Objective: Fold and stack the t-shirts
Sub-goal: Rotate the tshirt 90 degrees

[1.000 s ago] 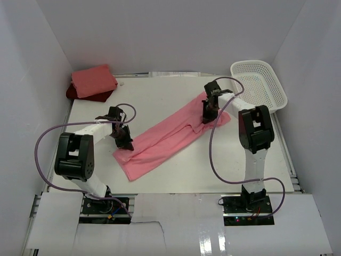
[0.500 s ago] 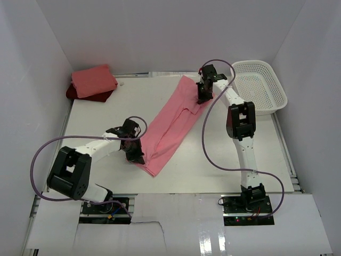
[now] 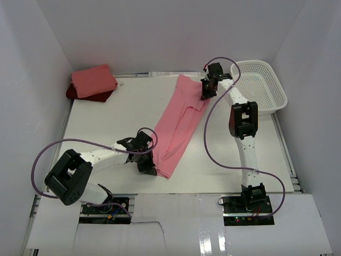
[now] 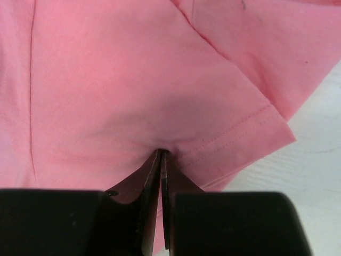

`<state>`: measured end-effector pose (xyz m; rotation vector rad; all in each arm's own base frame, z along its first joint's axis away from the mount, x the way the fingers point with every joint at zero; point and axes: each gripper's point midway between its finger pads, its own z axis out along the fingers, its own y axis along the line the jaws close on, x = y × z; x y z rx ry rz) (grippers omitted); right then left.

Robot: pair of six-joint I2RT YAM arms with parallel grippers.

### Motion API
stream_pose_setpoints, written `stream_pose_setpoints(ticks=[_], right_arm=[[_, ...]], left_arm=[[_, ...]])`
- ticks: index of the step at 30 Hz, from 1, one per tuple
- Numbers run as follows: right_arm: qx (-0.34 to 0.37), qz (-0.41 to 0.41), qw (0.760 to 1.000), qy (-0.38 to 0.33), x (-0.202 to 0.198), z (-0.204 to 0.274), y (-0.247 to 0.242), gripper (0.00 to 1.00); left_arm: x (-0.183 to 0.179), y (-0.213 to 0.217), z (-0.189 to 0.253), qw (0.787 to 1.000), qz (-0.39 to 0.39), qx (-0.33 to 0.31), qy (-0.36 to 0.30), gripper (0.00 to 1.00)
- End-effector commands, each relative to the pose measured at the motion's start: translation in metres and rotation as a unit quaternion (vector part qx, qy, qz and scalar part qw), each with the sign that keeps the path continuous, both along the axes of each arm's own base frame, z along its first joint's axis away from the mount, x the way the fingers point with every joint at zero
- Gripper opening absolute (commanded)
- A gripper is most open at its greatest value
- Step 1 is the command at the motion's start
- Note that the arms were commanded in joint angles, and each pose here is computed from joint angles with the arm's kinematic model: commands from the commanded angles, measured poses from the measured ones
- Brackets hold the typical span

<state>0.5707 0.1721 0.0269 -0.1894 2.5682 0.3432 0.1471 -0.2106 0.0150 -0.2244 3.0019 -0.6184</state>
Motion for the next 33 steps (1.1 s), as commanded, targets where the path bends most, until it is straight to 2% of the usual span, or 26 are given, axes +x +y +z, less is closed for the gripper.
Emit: stream_pose_setpoints(ticks=[1,8,18,20,21,22,23,24,26,27,29,30,31,33], right_arm=[[-0.029,-0.019,0.999,0.028,0.005,-0.048,-0.033,0.1],[0.026,-0.006,1.0,0.007,0.011,-0.029,-0.016,0.13],[0.133,0.017,0.989,-0.07,0.041,0.029,0.015,0.17],[0.155,0.024,0.983,-0.097,0.035,0.058,0.019,0.21],[0.163,0.032,0.978,-0.122,0.039,0.079,0.021,0.22],[0.176,0.044,0.975,-0.13,0.036,0.09,0.026,0.24],[0.183,0.055,0.972,-0.134,0.031,0.095,0.028,0.24],[0.191,0.069,0.967,-0.153,0.027,0.121,0.031,0.25],[0.201,0.094,0.962,-0.16,0.015,0.14,0.038,0.31],[0.201,0.103,0.957,-0.183,0.008,0.168,0.038,0.34],[0.187,0.115,0.957,-0.187,-0.008,0.174,0.038,0.44],[0.185,0.12,0.953,-0.207,-0.02,0.199,0.036,0.45],[0.184,0.124,0.953,-0.208,-0.029,0.205,0.035,0.46],[0.176,0.116,0.959,-0.191,-0.056,0.206,0.034,0.5]], left_arm=[[-0.037,0.01,-0.026,0.998,-0.003,0.046,0.037,0.0],[-0.064,-0.008,-0.036,0.997,-0.027,0.056,0.05,0.0],[-0.073,-0.054,0.011,0.998,-0.059,0.0,0.023,0.0],[-0.056,-0.06,0.038,0.999,-0.049,-0.006,-0.023,0.01],[-0.058,-0.056,0.041,0.999,-0.049,-0.004,-0.021,0.02],[-0.043,-0.061,0.059,0.997,-0.042,-0.006,-0.059,0.03],[-0.034,-0.06,0.069,0.996,-0.037,-0.002,-0.075,0.07],[-0.03,-0.053,0.076,0.996,-0.036,0.012,-0.08,0.08],[0.002,-0.048,0.102,0.991,-0.022,0.019,-0.128,0.09],[0.009,-0.042,0.109,0.99,-0.021,0.028,-0.137,0.13],[0.039,-0.032,0.133,0.984,-0.007,0.022,-0.174,0.2],[0.048,-0.028,0.139,0.982,-0.005,0.02,-0.185,0.3],[0.065,-0.017,0.142,0.981,0.012,0.027,-0.194,0.34],[0.084,-0.013,0.149,0.977,-0.001,0.029,-0.21,0.36]])
